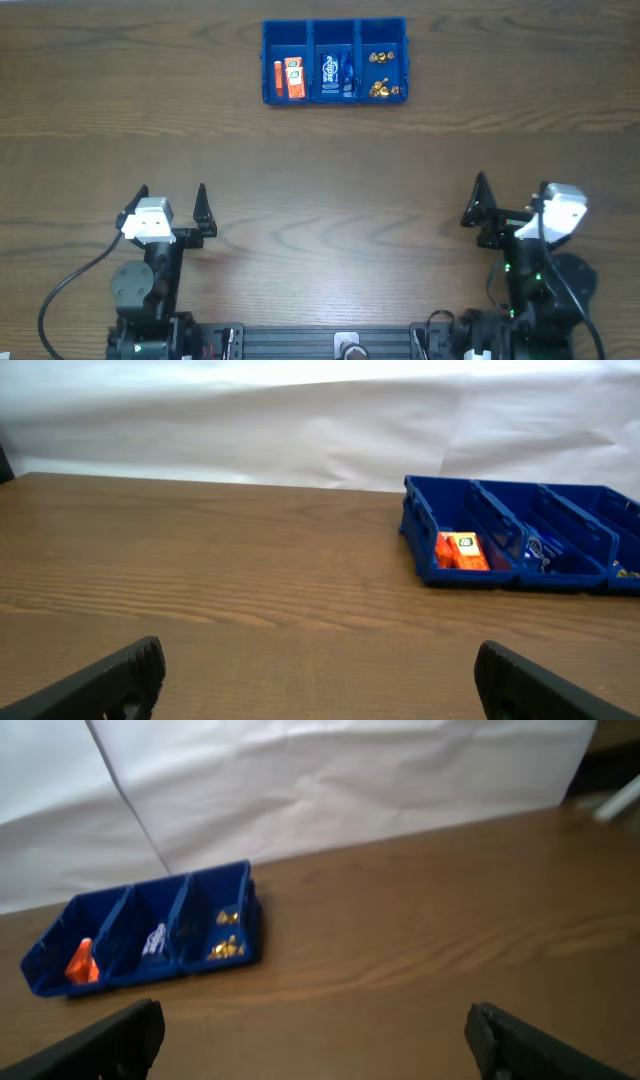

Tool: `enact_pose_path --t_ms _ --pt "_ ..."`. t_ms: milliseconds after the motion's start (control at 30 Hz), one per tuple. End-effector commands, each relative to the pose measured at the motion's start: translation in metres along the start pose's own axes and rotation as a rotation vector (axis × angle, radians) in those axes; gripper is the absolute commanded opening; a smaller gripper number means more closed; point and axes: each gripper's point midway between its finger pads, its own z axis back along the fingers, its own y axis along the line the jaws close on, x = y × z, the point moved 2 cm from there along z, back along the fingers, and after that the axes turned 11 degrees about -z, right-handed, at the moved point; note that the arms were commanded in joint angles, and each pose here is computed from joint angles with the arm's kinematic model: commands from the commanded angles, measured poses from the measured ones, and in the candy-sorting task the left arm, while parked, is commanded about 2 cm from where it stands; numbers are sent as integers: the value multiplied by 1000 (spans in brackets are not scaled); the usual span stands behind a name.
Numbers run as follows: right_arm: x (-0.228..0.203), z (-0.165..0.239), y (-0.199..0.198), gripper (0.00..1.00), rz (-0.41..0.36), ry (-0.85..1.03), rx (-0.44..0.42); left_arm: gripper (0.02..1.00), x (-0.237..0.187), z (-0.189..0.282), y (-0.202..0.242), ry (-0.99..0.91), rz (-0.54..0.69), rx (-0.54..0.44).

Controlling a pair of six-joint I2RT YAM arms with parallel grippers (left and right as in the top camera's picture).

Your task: Sort Candies Into Trays

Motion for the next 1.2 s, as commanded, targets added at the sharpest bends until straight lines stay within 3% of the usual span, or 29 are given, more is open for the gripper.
enact_pose_path --t_ms 33,200,600,867,1200 --pt "-20 -3 -1 998 -22 -10 60 998 -15 -1 -3 48 -8 -17" --pt "-25 1 -7 998 -4 -97 55 998 -15 -1 -3 48 -8 -17" --pt "-79 -30 -27 985 67 -32 2 998 -15 -1 -3 48 -8 -17" --pt "-75 -31 -22 928 199 -67 -8 998 -15 -1 -3 48 -8 -17" --pt "-71 -34 -20 947 213 -118 7 998 -15 -1 -3 48 -8 -17"
